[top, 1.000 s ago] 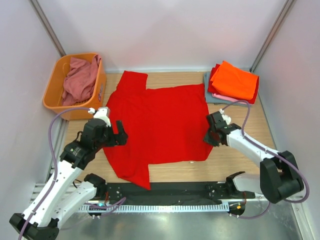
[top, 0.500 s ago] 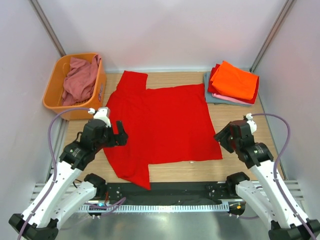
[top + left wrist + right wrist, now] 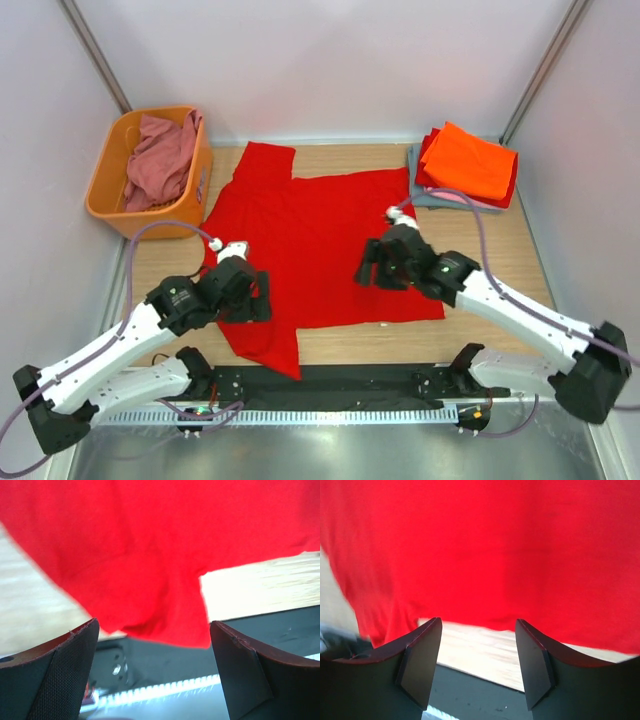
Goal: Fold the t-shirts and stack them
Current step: Fold the tshirt
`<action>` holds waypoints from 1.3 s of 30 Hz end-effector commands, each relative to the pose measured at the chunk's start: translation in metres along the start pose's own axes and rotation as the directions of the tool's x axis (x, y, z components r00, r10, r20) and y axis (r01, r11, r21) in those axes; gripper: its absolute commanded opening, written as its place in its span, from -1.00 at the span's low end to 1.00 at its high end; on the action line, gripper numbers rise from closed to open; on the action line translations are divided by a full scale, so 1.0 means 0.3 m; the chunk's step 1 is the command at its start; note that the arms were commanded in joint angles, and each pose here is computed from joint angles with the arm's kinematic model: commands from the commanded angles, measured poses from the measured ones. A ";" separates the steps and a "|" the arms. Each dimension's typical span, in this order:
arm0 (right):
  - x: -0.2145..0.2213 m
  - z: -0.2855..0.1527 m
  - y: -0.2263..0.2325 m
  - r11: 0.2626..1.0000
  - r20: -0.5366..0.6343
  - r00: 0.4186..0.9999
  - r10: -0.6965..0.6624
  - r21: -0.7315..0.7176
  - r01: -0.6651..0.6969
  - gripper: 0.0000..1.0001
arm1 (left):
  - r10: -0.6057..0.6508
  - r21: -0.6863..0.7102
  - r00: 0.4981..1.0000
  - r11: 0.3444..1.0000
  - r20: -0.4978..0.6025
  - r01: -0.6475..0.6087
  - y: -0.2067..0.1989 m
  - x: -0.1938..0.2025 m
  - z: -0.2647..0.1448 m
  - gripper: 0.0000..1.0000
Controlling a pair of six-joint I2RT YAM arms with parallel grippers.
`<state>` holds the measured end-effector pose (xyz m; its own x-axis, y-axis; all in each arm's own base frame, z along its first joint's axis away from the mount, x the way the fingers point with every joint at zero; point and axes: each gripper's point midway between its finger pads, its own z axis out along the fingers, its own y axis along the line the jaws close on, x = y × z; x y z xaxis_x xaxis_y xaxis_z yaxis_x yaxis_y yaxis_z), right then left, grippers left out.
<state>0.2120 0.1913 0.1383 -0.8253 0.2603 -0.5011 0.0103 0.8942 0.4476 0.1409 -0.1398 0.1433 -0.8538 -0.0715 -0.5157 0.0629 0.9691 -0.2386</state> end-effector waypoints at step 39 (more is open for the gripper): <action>0.814 0.341 0.671 0.452 -0.066 0.449 -0.891 -0.225 0.863 0.45 | -0.283 0.230 0.772 0.956 0.568 0.181 0.223 -0.191 -0.371 0.91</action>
<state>0.0571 0.4662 0.0251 -0.4516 -0.7006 -0.5525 -0.8440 0.5363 0.0098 0.1325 -0.0452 0.2401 -0.4217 -0.4202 -0.8035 0.0298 0.8792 -0.4754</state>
